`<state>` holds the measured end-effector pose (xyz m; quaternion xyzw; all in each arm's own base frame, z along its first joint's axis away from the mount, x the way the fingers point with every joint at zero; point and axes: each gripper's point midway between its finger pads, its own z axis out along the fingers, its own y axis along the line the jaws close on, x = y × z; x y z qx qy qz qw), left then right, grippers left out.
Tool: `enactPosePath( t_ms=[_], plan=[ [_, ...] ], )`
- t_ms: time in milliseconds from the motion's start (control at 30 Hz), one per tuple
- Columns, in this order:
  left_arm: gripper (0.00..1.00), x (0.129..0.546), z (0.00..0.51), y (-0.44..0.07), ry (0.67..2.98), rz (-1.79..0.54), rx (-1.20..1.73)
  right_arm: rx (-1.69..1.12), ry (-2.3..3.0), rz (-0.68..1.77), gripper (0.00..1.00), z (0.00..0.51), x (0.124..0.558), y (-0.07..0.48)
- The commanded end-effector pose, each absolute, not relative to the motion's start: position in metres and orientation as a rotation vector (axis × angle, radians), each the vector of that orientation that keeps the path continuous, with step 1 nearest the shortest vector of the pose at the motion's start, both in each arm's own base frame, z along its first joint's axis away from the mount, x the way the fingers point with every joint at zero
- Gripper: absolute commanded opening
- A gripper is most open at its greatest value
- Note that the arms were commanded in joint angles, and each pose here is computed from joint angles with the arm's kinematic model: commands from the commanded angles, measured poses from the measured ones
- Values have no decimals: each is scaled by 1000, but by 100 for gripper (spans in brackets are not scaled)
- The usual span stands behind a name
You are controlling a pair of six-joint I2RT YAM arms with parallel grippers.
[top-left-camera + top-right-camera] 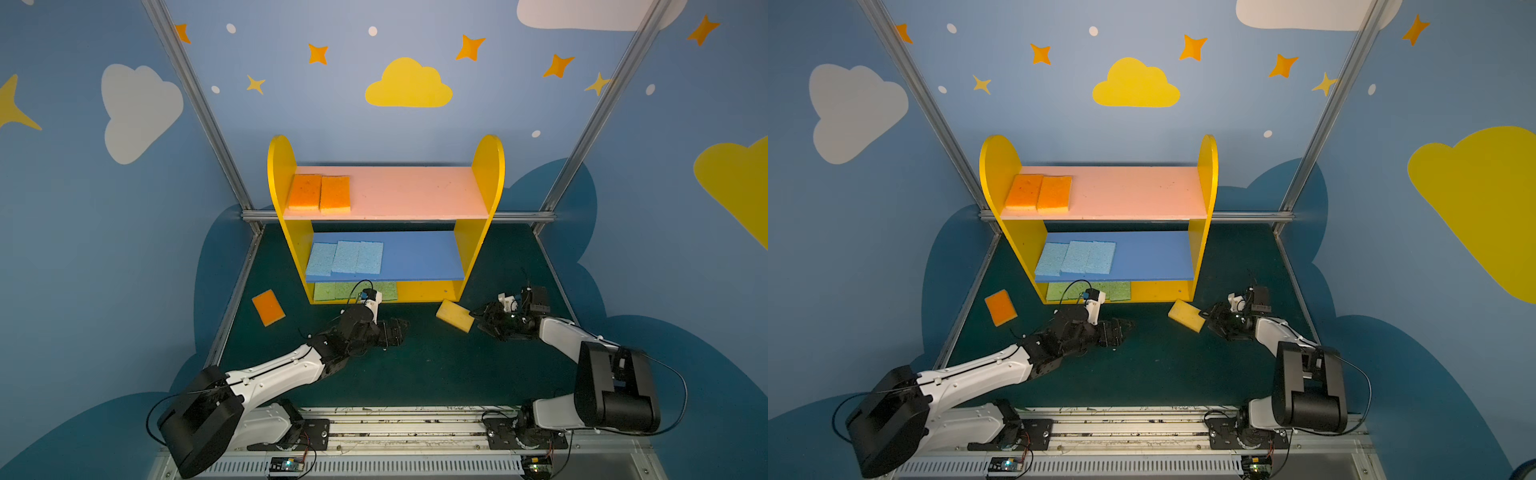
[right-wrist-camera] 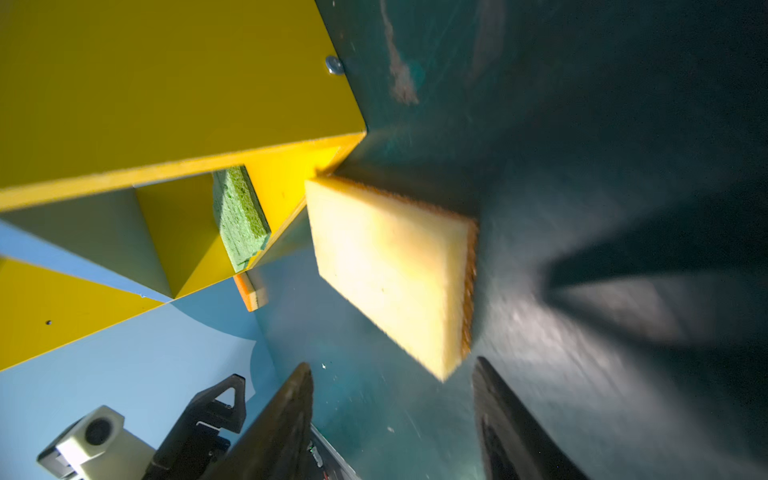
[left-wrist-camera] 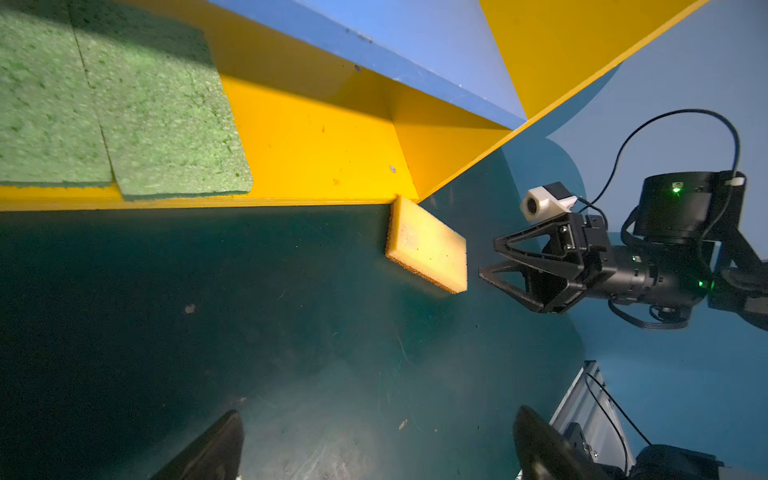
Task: Place and organize the cleaning sponges onto the shelf
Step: 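Grasp the yellow sponge on the floor with the right gripper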
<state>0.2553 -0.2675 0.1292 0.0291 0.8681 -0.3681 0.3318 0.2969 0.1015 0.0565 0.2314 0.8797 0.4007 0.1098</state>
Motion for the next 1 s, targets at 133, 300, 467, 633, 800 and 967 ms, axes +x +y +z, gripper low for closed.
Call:
enactPosePath(
  t_ms=[133, 300, 467, 633, 800, 967],
  plan=[
    [100, 257, 124, -267, 2270, -985, 64, 627, 2625, 1186, 59, 47, 299, 110],
    [100, 258, 123, -266, 2267, -992, 52, 639, 2673, 1158, 52, 30, 297, 114],
    [100, 260, 126, -267, 2263, -1009, 49, 612, 2684, 1199, 32, 27, 300, 120],
    [100, 260, 138, -260, 2248, -1041, 44, 551, 2670, 1167, 4, 42, 296, 118],
    [100, 256, 156, -256, 2229, -1111, 76, 481, 2658, 1165, 0, 63, 282, 120],
    [100, 246, 181, -259, 2211, -1154, 175, 284, 2652, 1219, 0, 94, 255, 139]
  ],
)
